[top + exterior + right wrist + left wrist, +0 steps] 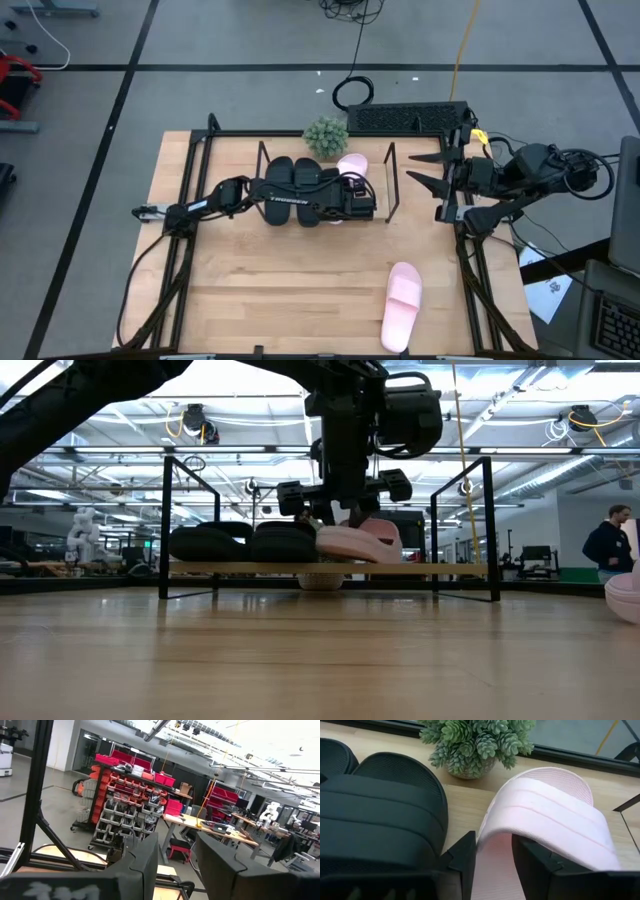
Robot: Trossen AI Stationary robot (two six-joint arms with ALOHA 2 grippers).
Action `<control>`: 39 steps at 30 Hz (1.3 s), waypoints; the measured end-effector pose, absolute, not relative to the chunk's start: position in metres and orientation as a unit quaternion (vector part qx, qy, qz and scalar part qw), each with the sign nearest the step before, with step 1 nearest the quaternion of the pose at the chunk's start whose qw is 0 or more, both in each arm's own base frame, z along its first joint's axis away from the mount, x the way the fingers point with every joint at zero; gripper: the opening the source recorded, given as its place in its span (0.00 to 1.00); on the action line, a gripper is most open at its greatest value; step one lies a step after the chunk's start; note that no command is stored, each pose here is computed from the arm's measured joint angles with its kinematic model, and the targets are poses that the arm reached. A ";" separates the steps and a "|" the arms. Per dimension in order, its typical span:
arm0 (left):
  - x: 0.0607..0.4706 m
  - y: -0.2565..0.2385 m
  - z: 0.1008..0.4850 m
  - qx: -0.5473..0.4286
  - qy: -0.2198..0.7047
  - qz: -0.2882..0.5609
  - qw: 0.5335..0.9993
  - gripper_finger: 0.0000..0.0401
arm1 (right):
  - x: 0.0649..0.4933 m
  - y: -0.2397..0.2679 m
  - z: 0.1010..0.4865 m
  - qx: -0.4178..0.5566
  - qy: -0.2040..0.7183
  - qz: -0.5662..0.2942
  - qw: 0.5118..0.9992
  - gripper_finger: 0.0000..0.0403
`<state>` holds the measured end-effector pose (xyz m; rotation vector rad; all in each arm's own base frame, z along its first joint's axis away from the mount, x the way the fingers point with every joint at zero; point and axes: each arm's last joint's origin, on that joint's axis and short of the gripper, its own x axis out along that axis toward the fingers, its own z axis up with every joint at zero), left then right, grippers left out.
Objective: Pick and place slides into the shelf
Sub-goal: Put the left pink slides on the shelf
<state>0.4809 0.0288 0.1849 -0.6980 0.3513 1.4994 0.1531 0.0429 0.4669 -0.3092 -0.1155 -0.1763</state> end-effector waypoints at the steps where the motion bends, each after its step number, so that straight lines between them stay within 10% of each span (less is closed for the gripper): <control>1: 0.481 0.029 0.185 -0.309 0.155 0.664 0.663 0.31 | 0.153 0.043 0.467 -0.154 -0.058 -0.085 0.983 0.30; 28: 0.478 0.001 0.211 -0.294 0.117 0.643 0.698 0.52 | 0.153 0.044 0.466 -0.158 -0.059 -0.064 0.984 0.30; 39: 0.502 -0.017 0.220 -0.075 0.225 0.537 0.809 0.52 | 0.153 0.044 0.466 -0.158 -0.059 -0.064 0.984 0.30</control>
